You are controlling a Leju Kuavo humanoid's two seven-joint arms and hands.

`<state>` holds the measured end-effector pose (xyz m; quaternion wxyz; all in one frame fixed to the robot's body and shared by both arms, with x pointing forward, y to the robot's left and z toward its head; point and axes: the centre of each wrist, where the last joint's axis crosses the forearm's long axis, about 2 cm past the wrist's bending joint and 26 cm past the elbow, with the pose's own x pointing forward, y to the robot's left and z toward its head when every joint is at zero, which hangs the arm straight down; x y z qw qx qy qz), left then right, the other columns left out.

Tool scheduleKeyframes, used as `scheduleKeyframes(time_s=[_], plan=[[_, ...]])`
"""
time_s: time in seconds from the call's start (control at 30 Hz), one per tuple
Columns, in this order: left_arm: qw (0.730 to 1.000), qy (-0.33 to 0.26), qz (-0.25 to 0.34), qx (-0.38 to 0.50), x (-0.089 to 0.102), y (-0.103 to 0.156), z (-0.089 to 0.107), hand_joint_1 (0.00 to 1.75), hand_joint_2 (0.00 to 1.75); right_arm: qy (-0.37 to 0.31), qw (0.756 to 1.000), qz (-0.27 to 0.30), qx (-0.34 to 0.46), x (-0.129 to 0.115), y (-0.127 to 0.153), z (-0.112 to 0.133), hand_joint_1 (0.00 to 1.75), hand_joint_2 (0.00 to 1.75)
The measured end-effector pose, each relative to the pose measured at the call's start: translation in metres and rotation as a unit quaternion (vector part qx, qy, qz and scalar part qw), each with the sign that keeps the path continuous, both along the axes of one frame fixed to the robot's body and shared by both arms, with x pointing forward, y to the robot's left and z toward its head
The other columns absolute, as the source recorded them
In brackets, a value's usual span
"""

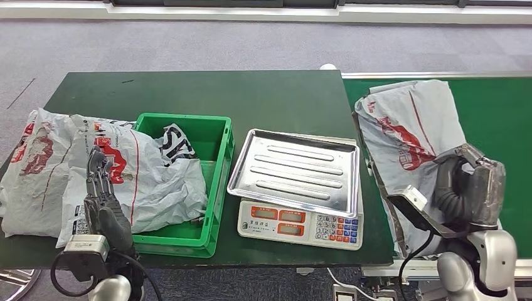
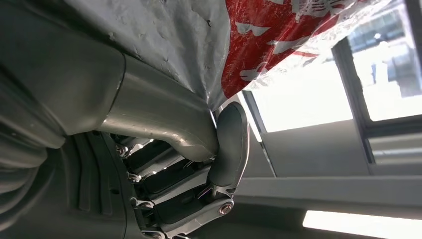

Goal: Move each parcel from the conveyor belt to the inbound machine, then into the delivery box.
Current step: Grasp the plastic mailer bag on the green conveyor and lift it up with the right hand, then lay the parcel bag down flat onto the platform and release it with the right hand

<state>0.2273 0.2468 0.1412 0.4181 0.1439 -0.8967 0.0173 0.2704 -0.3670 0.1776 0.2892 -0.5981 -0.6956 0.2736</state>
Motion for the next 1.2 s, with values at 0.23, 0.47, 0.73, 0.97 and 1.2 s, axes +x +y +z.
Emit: scheduleKeyframes(time_s=[0.23, 0.47, 0.73, 0.97, 1.2], plan=[[1.0, -0.006, -0.001, -0.005, 0.006, -0.001, 0.002, 0.0, 0.0, -0.047, 0.995, 0.071, 0.044, 0.02, 0.014, 0.008, 1.75, 1.75], [1.0, -0.006, -0.003, -0.009, 0.012, -0.002, 0.002, 0.0, 0.0, -0.038, 0.99, 0.115, 0.075, 0.045, 0.036, 0.007, 1.75, 1.75], [1.0, -0.003, -0.004, -0.009, 0.014, -0.003, 0.0, 0.0, 0.0, -0.027, 0.987, 0.128, 0.091, 0.054, 0.045, 0.004, 1.75, 1.75], [1.0, -0.005, -0.007, -0.011, 0.019, -0.005, 0.001, 0.0, 0.0, 0.006, 0.973, 0.182, 0.14, 0.073, 0.074, 0.002, 1.75, 1.75], [1.0, -0.007, -0.012, -0.016, 0.025, -0.009, 0.001, 0.0, 0.0, 0.056, 0.95, 0.249, 0.178, 0.091, 0.109, -0.003, 1.75, 1.75]])
